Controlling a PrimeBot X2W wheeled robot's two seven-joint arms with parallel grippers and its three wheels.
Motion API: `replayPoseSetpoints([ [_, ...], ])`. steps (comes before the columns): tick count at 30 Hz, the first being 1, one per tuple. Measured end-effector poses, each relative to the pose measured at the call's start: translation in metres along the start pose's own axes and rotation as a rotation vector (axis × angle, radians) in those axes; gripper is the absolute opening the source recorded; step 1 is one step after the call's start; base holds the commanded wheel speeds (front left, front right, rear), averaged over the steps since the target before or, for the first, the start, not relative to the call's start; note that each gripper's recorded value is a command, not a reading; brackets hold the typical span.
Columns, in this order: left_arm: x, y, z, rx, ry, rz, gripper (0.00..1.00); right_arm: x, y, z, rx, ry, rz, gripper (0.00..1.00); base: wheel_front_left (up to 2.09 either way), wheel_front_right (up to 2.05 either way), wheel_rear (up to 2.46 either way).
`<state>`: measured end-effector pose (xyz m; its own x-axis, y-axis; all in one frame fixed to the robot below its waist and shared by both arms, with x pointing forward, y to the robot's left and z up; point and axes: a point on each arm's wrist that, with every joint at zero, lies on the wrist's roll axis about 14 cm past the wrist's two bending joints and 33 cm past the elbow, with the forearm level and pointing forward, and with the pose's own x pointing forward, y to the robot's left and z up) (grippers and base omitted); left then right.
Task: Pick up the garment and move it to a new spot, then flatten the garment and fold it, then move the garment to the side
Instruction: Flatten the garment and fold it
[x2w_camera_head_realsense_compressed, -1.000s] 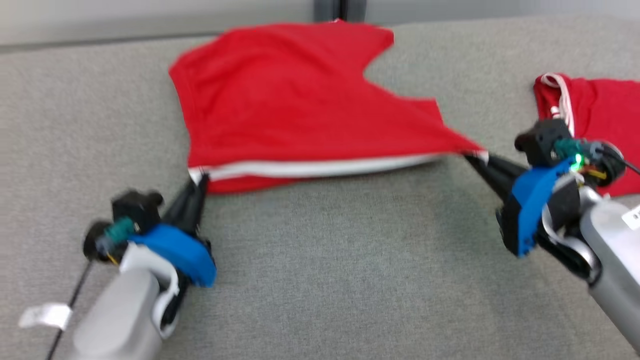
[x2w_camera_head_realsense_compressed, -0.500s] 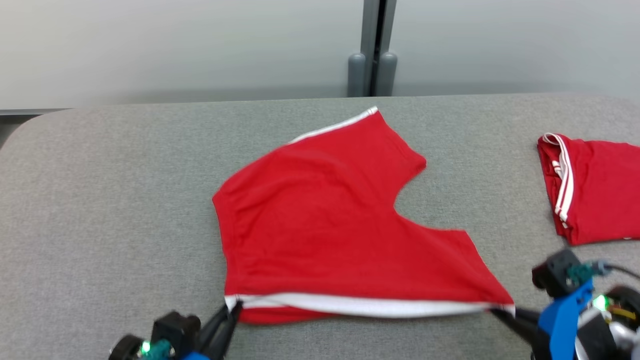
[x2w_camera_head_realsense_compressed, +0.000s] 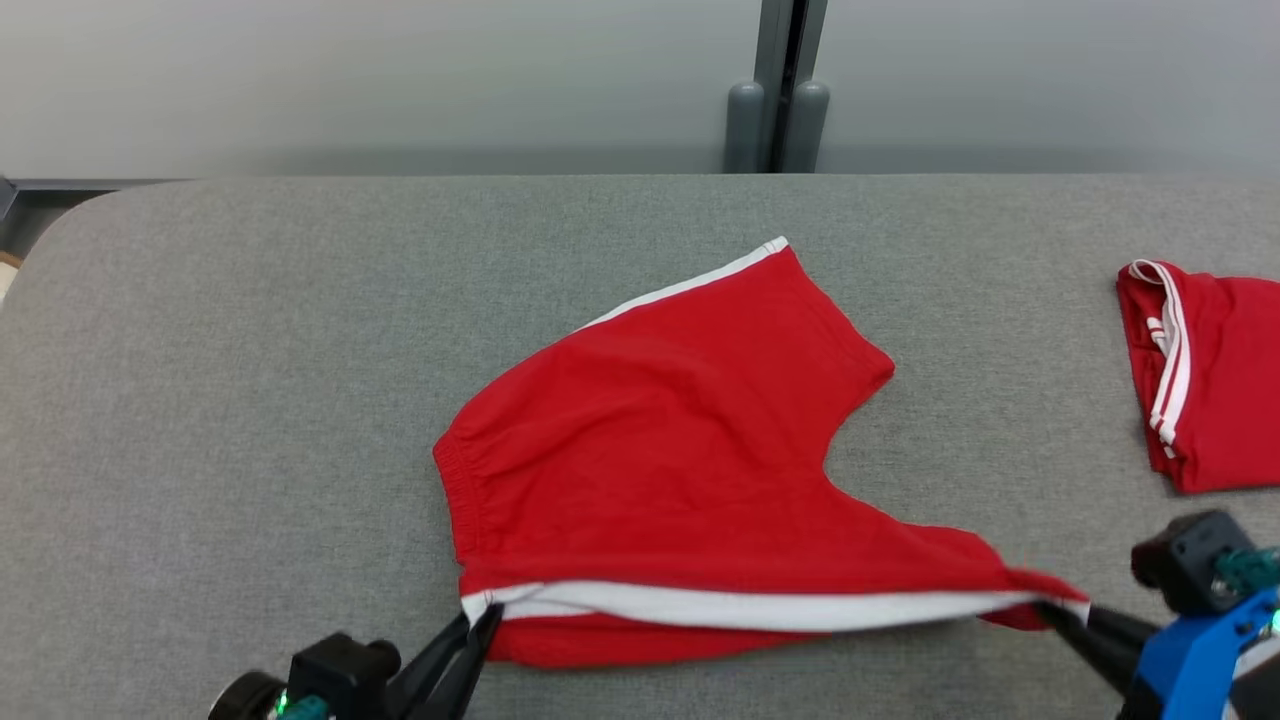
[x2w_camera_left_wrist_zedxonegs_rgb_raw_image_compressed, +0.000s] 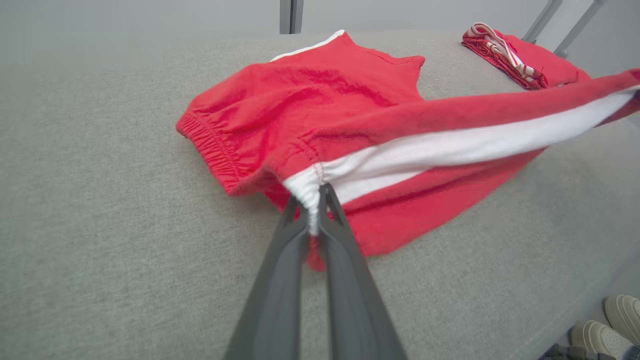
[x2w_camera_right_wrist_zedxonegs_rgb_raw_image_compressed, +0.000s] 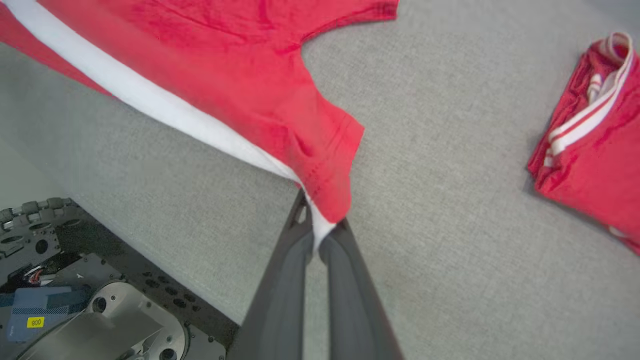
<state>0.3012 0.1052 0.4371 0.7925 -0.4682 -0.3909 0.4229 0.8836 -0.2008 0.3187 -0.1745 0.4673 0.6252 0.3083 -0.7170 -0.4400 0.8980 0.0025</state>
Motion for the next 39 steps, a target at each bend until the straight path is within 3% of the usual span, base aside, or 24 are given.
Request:
replayPoseSetpoints([
  [8, 0.045, 0.021, 0.038, -0.03, -0.126, 0.024, 0.0, 0.043, -0.028, 0.083, -0.078, -0.206, -0.02, 0.0, 0.0, 0.0, 0.0],
  [15, 0.075, 0.064, 0.053, -0.094, -0.213, 0.147, 0.0, 0.097, -0.039, 0.141, -0.106, -0.286, 0.018, 0.0, 0.0, 0.0, 0.0],
  [23, 0.107, 0.093, 0.045, -0.162, -0.213, 0.203, 0.0, 0.164, -0.046, 0.182, -0.113, -0.295, 0.055, 0.0, 0.0, 0.0, 0.0],
  [37, 0.125, 0.119, 0.008, -0.237, -0.15, 0.278, 0.0, 0.245, -0.038, 0.171, -0.102, -0.169, 0.122, 0.0, 0.0, 0.0, 0.0],
  [38, 0.124, 0.12, 0.008, -0.236, -0.15, 0.279, 0.0, 0.246, -0.037, 0.168, -0.1, -0.157, 0.125, 0.09, 0.0, 0.0, 0.0],
  [39, 0.124, 0.119, 0.008, -0.237, -0.15, 0.278, 0.02, 0.246, -0.036, 0.165, -0.097, -0.143, 0.129, 0.49, 0.0, 0.0, 0.0],
])
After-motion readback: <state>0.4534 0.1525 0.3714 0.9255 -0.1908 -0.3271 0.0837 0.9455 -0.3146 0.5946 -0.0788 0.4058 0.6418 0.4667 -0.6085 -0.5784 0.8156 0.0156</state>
